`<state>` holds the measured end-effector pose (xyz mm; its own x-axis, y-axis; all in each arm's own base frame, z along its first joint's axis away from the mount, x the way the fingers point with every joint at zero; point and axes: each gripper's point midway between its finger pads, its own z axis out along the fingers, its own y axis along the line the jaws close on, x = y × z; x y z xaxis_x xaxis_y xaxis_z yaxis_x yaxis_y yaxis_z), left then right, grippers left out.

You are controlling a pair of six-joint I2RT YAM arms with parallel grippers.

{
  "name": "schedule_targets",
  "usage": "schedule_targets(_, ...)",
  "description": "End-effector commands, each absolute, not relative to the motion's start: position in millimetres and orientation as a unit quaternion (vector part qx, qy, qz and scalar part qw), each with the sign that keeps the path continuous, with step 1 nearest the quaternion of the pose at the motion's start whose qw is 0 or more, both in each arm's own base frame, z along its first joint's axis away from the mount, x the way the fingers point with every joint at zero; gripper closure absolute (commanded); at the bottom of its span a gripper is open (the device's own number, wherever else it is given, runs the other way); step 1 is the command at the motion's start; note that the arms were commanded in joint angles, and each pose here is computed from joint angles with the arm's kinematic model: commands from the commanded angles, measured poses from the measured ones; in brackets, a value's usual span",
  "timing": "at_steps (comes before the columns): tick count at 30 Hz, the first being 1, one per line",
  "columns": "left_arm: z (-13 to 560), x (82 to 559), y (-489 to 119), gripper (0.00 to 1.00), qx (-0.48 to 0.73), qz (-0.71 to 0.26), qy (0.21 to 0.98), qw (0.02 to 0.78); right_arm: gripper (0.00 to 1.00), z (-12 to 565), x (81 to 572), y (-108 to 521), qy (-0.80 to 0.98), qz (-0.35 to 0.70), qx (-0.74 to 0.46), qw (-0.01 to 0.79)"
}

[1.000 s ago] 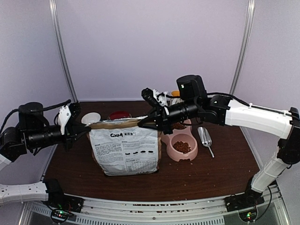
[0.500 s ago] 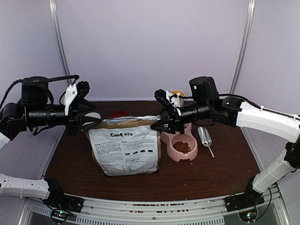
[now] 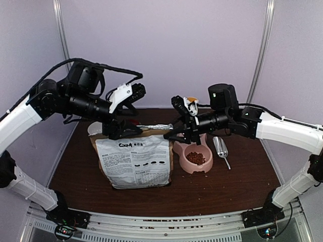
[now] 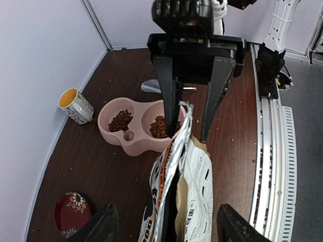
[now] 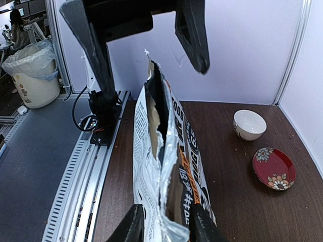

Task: Serve the pet food
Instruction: Seal the pet food bag securely.

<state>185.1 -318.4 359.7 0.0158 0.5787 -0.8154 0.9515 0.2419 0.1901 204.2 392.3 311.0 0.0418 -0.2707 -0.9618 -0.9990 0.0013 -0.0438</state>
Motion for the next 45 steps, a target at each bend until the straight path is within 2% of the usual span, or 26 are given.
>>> schedule_targets(1,357.5,182.5,-339.9,0.29,0.595,-0.215,0.66,0.405,0.7,338.1,194.2,392.6,0.512,0.445,-0.575,0.458)
schedule_targets(4,346.7,191.5,-352.1,0.3,0.593,-0.201,0.673,0.394,0.75,339.1,192.0,393.3,0.506,0.449,-0.579,0.455)
schedule_targets(11,327.1,204.5,-363.9,0.41,0.594,-0.172,0.687,0.381,0.81,334.6,191.2,394.9,0.506,0.455,-0.58,0.448)
schedule_targets(15,311.1,205.5,-367.5,0.47,0.602,-0.165,0.691,0.364,0.88,331.8,193.1,397.8,0.506,0.457,-0.579,0.447)
schedule_targets(18,300.3,209.5,-366.2,0.62,0.601,-0.153,0.696,0.362,0.97,330.8,194.8,399.8,0.508,0.458,-0.577,0.445)
schedule_targets(19,297.9,211.3,-365.3,0.72,0.599,-0.148,0.698,0.364,1.0,331.0,195.4,400.0,0.508,0.458,-0.577,0.445)
schedule_targets(21,297.0,214.6,-362.9,1.0,0.593,-0.14,0.7,0.372,1.0,332.7,195.3,399.9,0.507,0.458,-0.578,0.447)
schedule_targets(29,307.6,213.1,-353.0,1.0,0.574,-0.144,0.698,0.403,1.0,335.7,196.2,396.9,0.504,0.447,-0.586,0.451)
schedule_targets(32,303.8,211.8,-348.0,0.69,0.572,-0.14,0.701,0.402,1.0,338.2,195.9,397.1,0.502,0.447,-0.586,0.452)
schedule_targets(34,301.8,212.6,-343.6,0.63,0.569,-0.135,0.704,0.404,1.0,341.7,195.8,396.9,0.5,0.447,-0.586,0.455)
schedule_targets(36,299.7,212.5,-340.6,0.66,0.566,-0.134,0.705,0.404,1.0,343.4,195.4,396.5,0.498,0.447,-0.586,0.457)
schedule_targets(37,297.6,212.9,-339.2,0.7,0.566,-0.134,0.707,0.403,1.0,344.9,195.4,396.2,0.497,0.446,-0.586,0.458)
schedule_targets(40,292.2,213.3,-336.6,0.96,0.566,-0.136,0.709,0.399,1.0,345.6,195.2,396.5,0.497,0.447,-0.585,0.459)
schedule_targets(41,290.4,213.4,-336.0,1.0,0.566,-0.136,0.709,0.398,1.0,346.5,195.7,396.3,0.497,0.447,-0.584,0.46)
schedule_targets(45,292.3,214.5,-333.2,1.0,0.56,-0.141,0.706,0.409,1.0,345.5,196.6,396.3,0.501,0.447,-0.582,0.459)
